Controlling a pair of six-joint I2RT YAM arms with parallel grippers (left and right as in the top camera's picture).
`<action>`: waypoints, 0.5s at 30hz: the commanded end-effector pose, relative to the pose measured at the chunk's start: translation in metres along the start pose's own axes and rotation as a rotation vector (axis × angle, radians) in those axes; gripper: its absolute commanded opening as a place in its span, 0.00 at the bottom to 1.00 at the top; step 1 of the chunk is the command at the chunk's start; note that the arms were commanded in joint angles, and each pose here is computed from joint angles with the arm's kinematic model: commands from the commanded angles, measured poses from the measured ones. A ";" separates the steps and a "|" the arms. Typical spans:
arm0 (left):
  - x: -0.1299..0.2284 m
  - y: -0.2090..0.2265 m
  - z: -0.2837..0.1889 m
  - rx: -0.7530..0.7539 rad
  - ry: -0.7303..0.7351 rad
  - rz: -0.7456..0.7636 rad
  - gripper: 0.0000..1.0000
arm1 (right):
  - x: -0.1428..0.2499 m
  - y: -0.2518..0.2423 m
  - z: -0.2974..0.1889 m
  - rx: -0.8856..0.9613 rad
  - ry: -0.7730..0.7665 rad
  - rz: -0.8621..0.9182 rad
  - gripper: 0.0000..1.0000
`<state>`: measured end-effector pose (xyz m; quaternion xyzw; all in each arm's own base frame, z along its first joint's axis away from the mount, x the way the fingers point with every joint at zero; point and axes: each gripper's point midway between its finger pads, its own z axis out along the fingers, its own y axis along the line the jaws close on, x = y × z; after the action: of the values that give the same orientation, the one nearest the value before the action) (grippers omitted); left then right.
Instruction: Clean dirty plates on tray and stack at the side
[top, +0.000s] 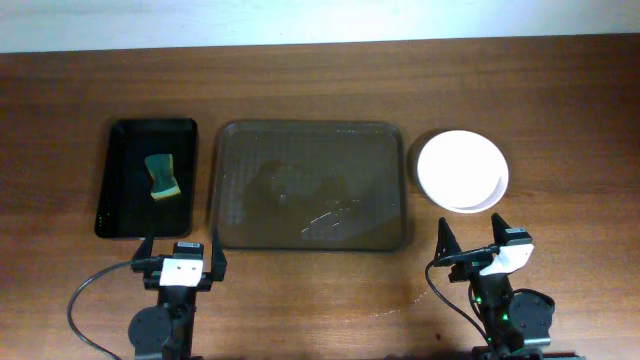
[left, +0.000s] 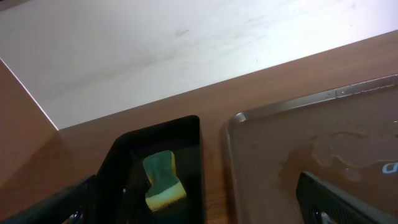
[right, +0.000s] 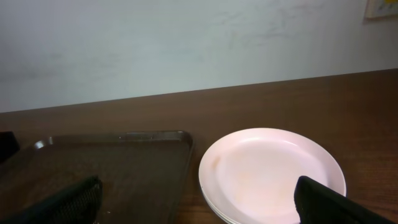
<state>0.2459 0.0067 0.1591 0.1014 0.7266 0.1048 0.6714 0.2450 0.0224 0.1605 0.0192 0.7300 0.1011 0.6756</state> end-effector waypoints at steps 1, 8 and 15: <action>0.001 -0.002 0.000 0.008 -0.005 0.008 0.99 | 0.003 0.000 0.000 0.001 0.005 -0.007 0.98; 0.001 -0.002 0.000 0.008 -0.005 0.008 0.99 | 0.003 0.000 0.000 0.001 0.005 -0.007 0.98; 0.001 -0.002 0.000 0.008 -0.005 0.008 0.99 | 0.003 0.000 0.000 0.000 0.005 -0.007 0.99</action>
<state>0.2459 0.0067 0.1591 0.1014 0.7266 0.1048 0.6714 0.2450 0.0224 0.1605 0.0190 0.7300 0.1010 0.6757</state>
